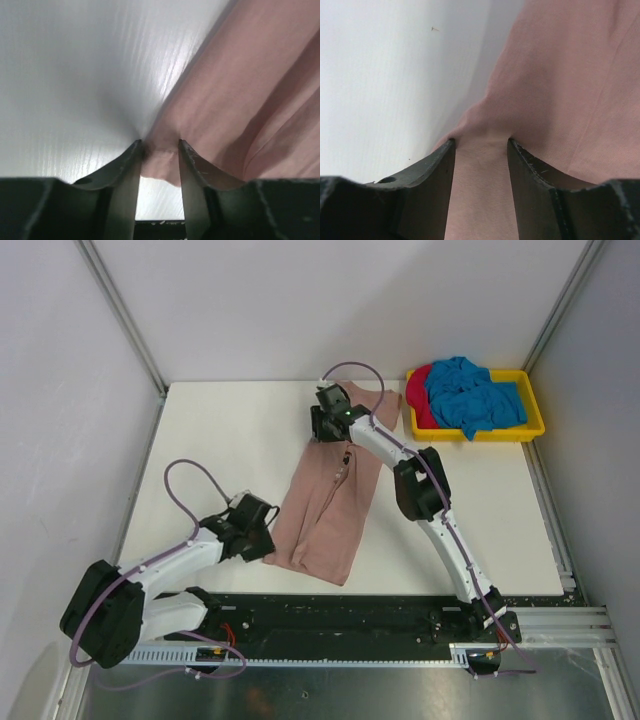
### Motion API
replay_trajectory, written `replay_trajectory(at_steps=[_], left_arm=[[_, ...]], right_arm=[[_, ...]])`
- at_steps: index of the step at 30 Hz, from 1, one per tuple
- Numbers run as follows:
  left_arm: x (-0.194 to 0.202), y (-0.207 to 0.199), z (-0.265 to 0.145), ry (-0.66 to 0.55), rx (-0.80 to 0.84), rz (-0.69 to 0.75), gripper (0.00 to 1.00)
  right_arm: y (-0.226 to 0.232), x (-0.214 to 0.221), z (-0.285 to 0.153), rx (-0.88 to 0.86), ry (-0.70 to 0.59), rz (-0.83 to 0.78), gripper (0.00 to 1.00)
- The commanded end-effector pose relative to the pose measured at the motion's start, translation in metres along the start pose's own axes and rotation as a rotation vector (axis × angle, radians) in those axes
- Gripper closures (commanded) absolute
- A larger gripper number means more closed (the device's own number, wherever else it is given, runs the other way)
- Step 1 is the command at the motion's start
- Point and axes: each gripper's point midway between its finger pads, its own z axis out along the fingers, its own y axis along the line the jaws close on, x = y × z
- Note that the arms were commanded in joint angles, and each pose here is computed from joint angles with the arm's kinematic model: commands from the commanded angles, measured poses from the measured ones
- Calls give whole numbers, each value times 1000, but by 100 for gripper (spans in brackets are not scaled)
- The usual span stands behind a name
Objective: Fold and stack the t-shirts
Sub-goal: Grab the bottom of the folded rectangular tshirt with both arms
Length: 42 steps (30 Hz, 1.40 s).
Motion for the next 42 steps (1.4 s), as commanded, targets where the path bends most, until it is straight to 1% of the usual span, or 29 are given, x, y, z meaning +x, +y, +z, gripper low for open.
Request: replay_trajectory(at_steps=[1, 3, 4, 6, 8, 13, 17, 20, 25, 27, 30, 36, 39, 42], left_arm=[[5, 7, -18, 55, -31, 63, 52], [-7, -1, -29, 21, -11, 88, 48], [-13, -5, -34, 5, 0, 102, 48], [-22, -14, -43, -17, 29, 128, 54], [-27, -23, -49, -22, 57, 151, 64], [-21, -45, -45, 23, 79, 237, 82], [-11, -64, -36, 60, 118, 288, 90], [-2, -78, -28, 88, 148, 326, 93], [17, -95, -17, 138, 200, 375, 95], [21, -102, -16, 141, 220, 390, 95], [24, -107, -16, 142, 244, 402, 95], [26, -113, -22, 140, 287, 422, 95], [29, -112, -23, 146, 297, 429, 94], [37, -107, -17, 176, 295, 442, 94]], right_arm=[[1, 4, -2, 4, 20, -33, 48], [5, -4, -9, -10, 5, -29, 47], [8, -9, -13, -17, -4, -26, 46], [13, -19, -22, -31, -25, -17, 46], [17, -31, -33, -47, -49, -1, 46], [26, -64, -72, -70, -116, 64, 46], [21, -75, -102, -62, -136, 140, 47], [11, -65, -117, -37, -121, 180, 48], [-4, -41, -146, -13, -97, 231, 48], [-7, -25, -157, -11, -85, 242, 48], [-14, 6, -171, -4, -49, 263, 49], [-28, 86, -191, 47, 60, 273, 49], [-33, 118, -203, 54, 91, 293, 49], [-30, 141, -215, 40, 110, 314, 48]])
